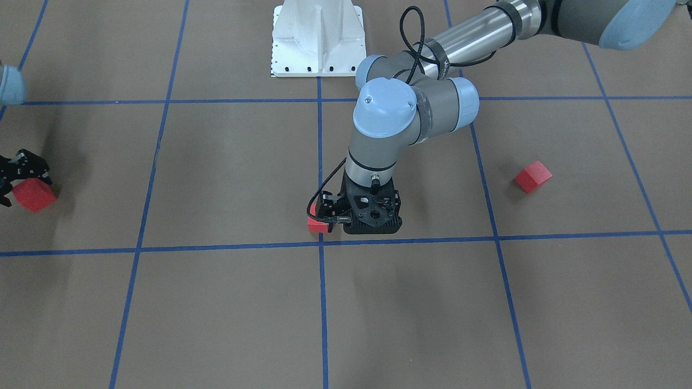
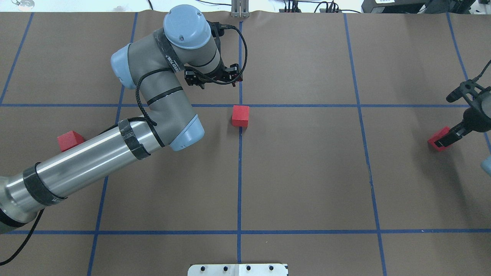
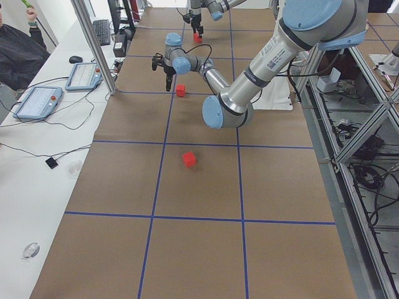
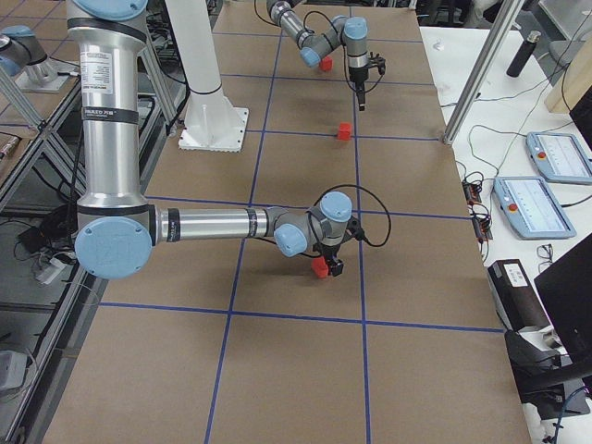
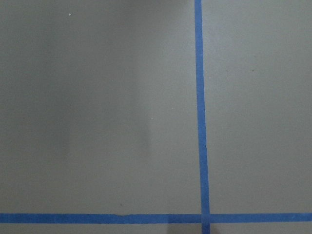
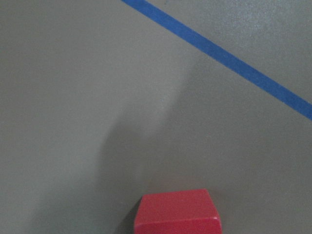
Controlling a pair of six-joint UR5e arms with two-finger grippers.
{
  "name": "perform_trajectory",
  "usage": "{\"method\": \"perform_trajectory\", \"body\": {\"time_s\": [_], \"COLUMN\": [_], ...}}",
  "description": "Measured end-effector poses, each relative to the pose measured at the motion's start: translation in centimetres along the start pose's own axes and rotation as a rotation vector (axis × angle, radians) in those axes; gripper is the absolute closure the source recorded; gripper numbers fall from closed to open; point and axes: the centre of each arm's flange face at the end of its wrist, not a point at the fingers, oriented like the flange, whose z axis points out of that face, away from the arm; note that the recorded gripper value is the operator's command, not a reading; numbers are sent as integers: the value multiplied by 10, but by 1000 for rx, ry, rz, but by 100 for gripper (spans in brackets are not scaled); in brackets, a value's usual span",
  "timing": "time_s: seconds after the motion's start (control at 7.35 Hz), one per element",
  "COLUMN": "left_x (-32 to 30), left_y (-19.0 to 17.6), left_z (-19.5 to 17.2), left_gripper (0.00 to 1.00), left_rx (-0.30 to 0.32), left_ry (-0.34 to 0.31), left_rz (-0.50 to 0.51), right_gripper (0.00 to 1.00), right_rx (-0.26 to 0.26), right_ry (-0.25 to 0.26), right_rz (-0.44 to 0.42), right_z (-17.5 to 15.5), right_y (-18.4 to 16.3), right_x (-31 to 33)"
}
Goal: Form red blocks into L shape at center
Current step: 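Lower the right gripper onto the red cube and grasp it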
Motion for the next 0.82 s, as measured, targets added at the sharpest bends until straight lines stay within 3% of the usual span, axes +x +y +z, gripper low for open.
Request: {"method": "perform_trajectory", "body": {"time_s": [0.41,0.82], "left_x": [-3,-4], "left_y": [-1,0], "left_z": [1,3], "left_gripper": [0,0], "left_rx": [0,-1], "left_ry": [-4,-5], "left_rz": [0,-1], "right_gripper": [26,26], "right_rx": [12,100], "right_ry": [-2,4], "right_rz": [-6,-25], "right_z": [-1,-1], "right_y": [4,31], "right_x": [0,2]}}
